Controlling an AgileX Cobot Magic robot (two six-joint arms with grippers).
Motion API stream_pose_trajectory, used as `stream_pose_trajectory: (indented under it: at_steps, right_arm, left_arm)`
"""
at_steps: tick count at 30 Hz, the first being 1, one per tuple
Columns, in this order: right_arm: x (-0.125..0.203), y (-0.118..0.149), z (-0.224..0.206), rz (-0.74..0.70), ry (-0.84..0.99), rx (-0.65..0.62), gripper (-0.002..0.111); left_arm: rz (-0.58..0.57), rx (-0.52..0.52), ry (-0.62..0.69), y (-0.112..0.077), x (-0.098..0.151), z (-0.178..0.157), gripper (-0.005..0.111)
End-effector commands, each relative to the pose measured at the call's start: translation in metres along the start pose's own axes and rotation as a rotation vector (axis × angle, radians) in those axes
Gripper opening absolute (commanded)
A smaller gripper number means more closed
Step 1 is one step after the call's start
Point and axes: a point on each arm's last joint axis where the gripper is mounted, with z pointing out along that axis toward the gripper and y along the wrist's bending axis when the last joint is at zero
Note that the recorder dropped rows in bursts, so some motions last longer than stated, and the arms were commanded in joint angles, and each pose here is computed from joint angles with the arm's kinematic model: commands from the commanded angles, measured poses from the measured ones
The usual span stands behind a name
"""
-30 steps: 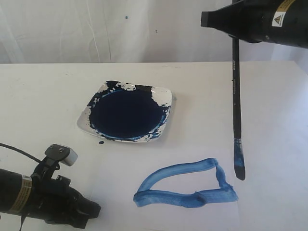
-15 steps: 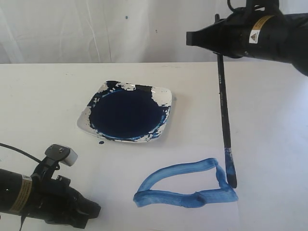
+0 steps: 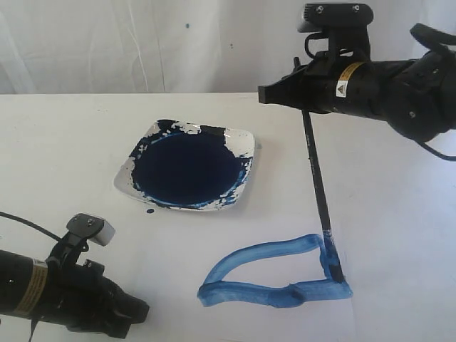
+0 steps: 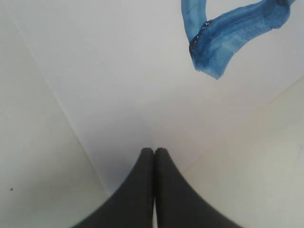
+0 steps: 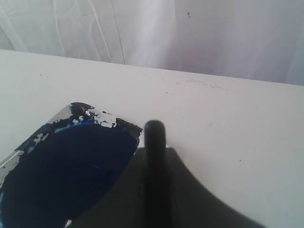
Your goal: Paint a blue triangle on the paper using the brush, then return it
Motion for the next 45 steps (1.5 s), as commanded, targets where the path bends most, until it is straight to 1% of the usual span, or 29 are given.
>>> stream_pose_trajectory:
  at_steps: [1,8,23,45]
  right_arm:
    - [0.003,-0.007,0.006,0.003,-0.021,0.002,0.0]
    - [0.007,-0.013,0.013,0.013,-0.031,0.006,0.0]
    - [0.017,-0.016,0.028,0.021,-0.054,-0.014,0.0]
    - [0.004,-0.017,0.026,-0.017,-0.196,-0.047,0.0]
  left_arm:
    - [0.02,-0.021,0.024,0.001,0.003,0.001,0.0]
    - [0.02,-0.021,0.024,0.001,0.003,0.001,0.0]
    - [0.02,-0.021,0.024,0.001,0.003,0.001,0.0]
    - [0.02,-0.021,0.024,0.001,0.003,0.001,0.0]
